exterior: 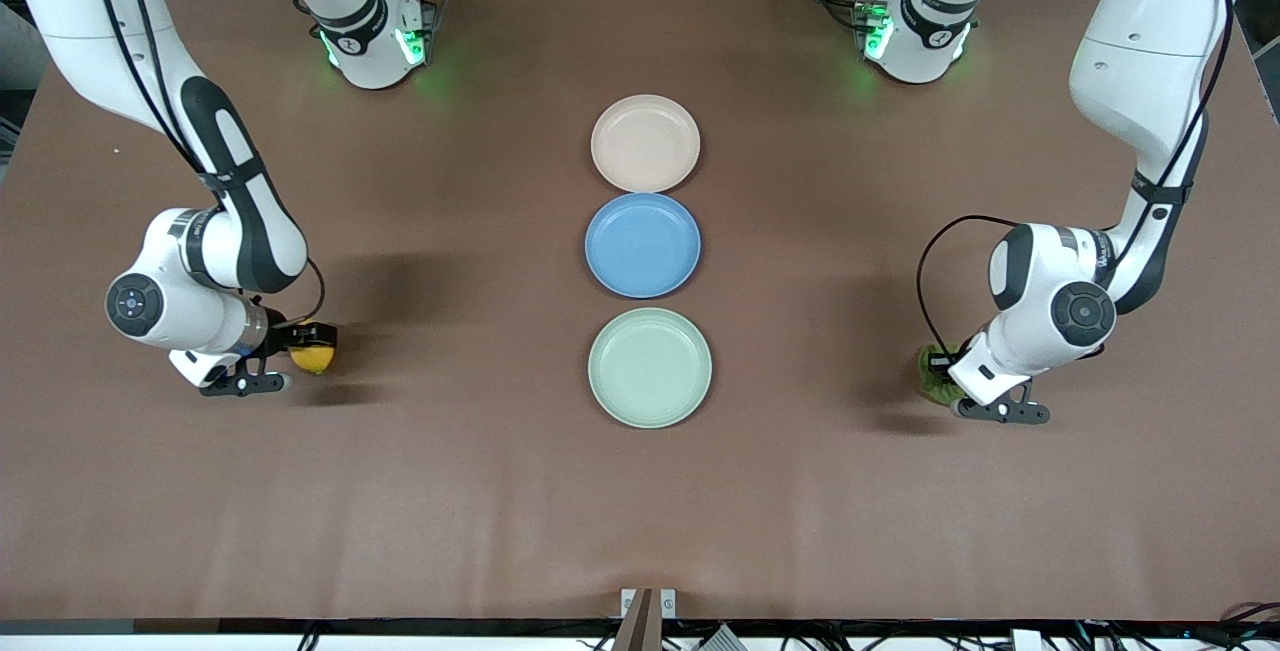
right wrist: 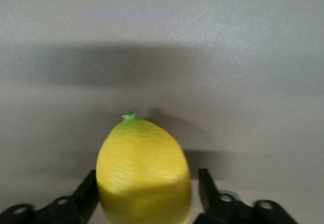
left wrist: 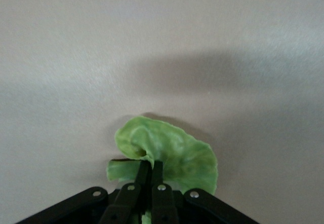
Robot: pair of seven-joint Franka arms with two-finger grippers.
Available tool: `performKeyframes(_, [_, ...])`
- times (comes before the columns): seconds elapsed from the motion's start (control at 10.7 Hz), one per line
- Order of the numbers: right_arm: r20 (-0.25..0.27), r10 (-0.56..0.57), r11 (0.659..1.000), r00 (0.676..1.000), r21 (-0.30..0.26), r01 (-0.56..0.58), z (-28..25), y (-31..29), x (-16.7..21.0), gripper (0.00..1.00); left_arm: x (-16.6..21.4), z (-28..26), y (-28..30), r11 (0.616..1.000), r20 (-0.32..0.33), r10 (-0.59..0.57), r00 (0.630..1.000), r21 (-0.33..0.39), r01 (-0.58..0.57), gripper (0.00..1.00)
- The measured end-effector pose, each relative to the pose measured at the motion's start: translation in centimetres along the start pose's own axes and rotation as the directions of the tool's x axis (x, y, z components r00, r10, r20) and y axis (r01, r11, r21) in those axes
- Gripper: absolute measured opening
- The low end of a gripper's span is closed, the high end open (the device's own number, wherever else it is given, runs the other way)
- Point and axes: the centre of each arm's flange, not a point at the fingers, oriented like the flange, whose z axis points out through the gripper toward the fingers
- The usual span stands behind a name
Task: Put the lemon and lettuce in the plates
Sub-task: 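Carry the lettuce with the left gripper onto the pale green plate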
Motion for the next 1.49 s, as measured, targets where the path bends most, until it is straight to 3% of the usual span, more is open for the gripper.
performKeyframes(0.09, [0.005, 0.001, 1.0, 1.0, 0.001, -0.001, 0.3, 0.0, 0.0, 0.72, 0.4, -0.7, 0.0, 1.0, -0.014, 0.001, 1.0, 0.001, -0.001, 0.05])
performKeyframes(0.37, [0.016, -0.03, 0.999, 0.999, 0.011, 0.03, 0.3, -0.2, -0.1, 0.7, 1.2, -4.3, 1.7, 1.0, -0.061, 0.027, 0.998, 0.008, -0.027, 0.05])
performKeyframes(0.75, [0.043, -0.067, 0.995, 0.997, 0.075, 0.064, -1.2, -3.3, 0.1, 0.7, 2.0, -7.4, 7.4, 0.996, -0.11, 0.082, 0.991, -0.012, -0.084, 0.05])
performKeyframes(1.12, [0.071, -0.074, 0.991, 0.995, 0.121, 0.065, -3.6, -6.8, -0.2, 0.7, 2.3, -10.6, 16.2, 0.994, -0.153, -0.025, 0.988, -0.109, 0.008, 0.05])
performKeyframes(1.49, [0.096, -0.083, 0.99, 0.992, 0.124, 0.071, -10.3, -10.9, -2.0, 0.7, 1.0, -10.9, 26.5, 0.976, -0.146, -0.152, 0.978, -0.181, 0.124, 0.05])
